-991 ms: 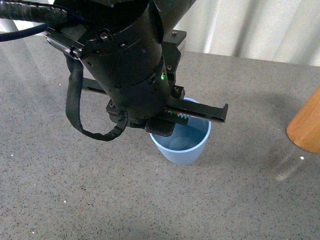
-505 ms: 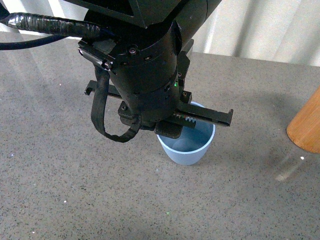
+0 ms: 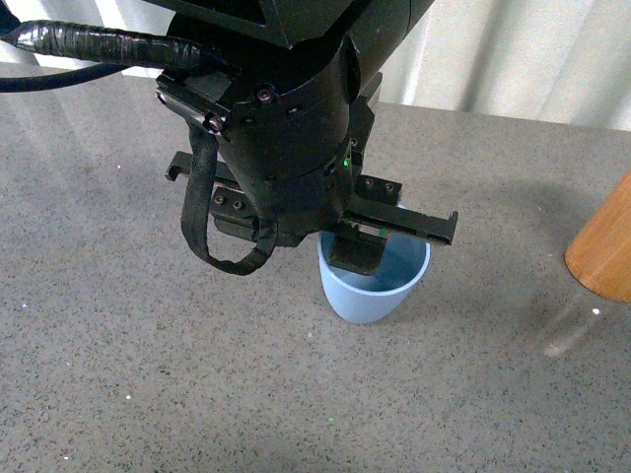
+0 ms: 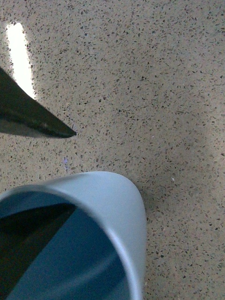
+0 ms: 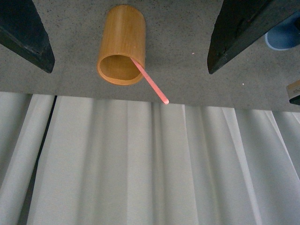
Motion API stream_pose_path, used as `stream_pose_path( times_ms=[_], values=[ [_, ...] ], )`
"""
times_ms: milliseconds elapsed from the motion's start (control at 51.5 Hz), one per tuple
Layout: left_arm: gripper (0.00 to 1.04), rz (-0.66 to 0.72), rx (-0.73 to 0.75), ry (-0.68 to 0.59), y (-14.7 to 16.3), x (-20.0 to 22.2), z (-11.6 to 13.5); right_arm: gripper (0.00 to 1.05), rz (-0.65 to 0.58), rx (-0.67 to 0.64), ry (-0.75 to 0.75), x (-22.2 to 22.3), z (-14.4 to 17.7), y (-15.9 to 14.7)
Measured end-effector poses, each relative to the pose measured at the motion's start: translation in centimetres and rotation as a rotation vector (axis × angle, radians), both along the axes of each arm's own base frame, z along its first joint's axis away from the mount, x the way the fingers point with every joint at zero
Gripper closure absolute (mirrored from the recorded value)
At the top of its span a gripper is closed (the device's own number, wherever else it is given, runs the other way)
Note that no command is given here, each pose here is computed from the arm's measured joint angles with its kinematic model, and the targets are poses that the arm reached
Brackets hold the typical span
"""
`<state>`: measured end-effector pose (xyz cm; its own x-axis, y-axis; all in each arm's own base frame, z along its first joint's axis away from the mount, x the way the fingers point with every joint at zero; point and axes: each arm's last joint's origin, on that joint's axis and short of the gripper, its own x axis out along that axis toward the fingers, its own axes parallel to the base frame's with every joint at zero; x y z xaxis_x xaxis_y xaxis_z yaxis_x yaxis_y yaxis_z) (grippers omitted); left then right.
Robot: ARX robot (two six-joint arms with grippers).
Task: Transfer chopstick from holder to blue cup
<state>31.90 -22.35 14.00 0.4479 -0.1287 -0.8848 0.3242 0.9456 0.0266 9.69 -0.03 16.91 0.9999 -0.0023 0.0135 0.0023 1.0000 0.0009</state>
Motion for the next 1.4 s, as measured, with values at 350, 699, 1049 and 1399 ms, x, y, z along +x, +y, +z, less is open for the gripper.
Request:
stream_pose_path(
  times_ms=[350, 699, 1049, 1399],
  values=[
    [0.11, 0.024, -0.021, -0.034, 0.8, 0.4, 1.3, 0.1, 0.0, 0.0, 0.0, 0.0, 0.0, 0.0],
    [0.07, 0.213, -0.14, -0.391, 7.0, 2.1, 9.1, 0.1, 0.0, 0.0, 0.0, 0.0, 0.0, 0.0],
    [0.09, 0.271, -0.167, -0.655, 9.7, 0.2, 11.7, 0.1, 0.0, 0.0, 0.0, 0.0, 0.0, 0.0],
    [0.66, 0.298, -0.227, -1.085, 16.1, -6.3, 8.5, 0.1, 0.0, 0.0, 0.0, 0.0, 0.0, 0.0]
  ],
)
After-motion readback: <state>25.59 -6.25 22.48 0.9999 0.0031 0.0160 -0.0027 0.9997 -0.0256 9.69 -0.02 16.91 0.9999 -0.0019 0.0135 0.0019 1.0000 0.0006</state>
